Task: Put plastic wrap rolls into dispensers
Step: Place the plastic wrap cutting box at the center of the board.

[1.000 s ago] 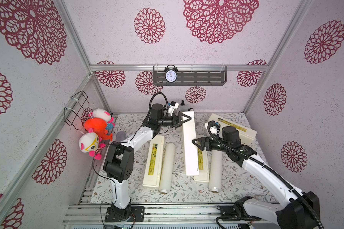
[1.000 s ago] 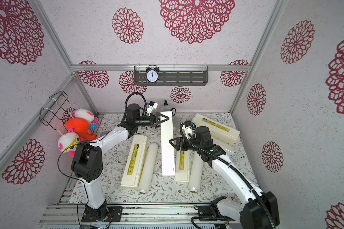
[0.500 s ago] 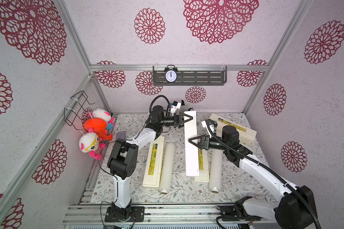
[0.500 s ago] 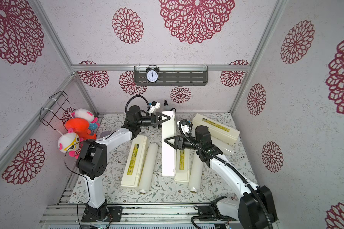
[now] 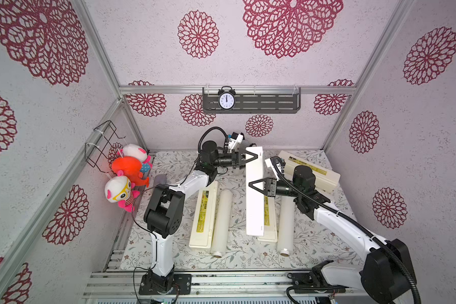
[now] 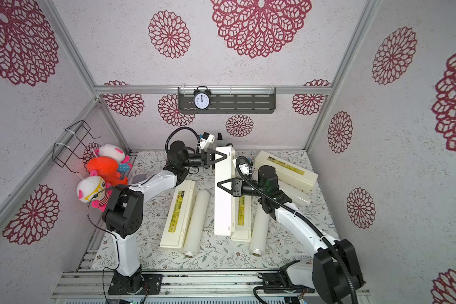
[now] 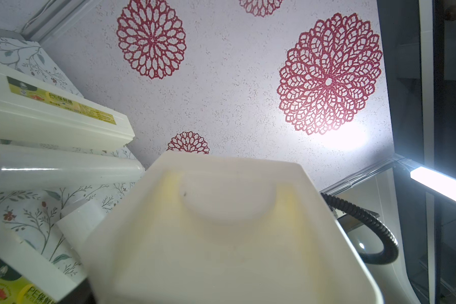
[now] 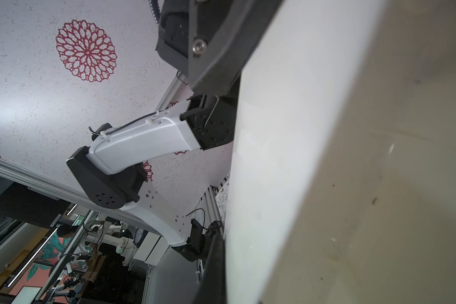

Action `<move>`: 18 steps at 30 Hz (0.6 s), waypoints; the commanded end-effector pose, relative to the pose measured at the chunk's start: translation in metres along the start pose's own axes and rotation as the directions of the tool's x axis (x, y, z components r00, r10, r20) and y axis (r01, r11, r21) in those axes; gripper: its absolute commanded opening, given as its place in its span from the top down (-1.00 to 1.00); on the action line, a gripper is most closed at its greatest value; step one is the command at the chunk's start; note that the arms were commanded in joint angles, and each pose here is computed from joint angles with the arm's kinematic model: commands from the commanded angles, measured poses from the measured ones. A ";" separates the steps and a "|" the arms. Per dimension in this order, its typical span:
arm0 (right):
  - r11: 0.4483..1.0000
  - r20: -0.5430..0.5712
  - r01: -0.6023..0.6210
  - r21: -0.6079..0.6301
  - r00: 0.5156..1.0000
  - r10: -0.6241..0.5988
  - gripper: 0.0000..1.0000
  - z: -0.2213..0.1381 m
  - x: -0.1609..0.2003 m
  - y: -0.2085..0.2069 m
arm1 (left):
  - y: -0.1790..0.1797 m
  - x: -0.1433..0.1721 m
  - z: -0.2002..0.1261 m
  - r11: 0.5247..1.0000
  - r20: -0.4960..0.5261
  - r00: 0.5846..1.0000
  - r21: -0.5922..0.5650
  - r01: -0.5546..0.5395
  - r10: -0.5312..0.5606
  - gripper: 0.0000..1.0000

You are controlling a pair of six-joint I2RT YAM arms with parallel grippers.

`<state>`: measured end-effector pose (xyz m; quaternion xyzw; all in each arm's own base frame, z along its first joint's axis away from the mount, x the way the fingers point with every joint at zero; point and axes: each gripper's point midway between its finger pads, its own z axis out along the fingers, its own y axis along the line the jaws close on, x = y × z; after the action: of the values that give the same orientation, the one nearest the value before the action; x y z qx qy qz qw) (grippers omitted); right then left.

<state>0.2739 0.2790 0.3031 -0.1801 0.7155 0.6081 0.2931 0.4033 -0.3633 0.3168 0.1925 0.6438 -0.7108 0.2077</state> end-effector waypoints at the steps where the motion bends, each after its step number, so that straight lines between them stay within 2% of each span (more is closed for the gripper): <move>1: 0.999 0.052 0.054 -0.008 0.997 -0.053 1.00 -0.005 -0.015 0.006 | -0.013 0.000 0.002 0.999 -0.019 1.000 0.032 0.001 -0.001 -0.97; 10: 1.000 0.083 0.020 0.017 0.996 -0.021 1.00 -0.015 -0.011 -0.006 | -0.027 -0.024 -0.025 0.997 0.053 0.998 0.072 -0.023 0.019 -0.96; 18: 0.999 0.131 0.033 0.028 0.991 -0.037 1.00 -0.024 -0.022 0.007 | -0.011 -0.042 -0.053 1.000 0.130 0.991 0.009 -0.005 0.004 -0.95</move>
<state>0.2738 0.2694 0.3058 -0.1750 0.7070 0.6090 0.3141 0.4122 -0.3394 0.3330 0.1795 0.6273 -0.7268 0.2145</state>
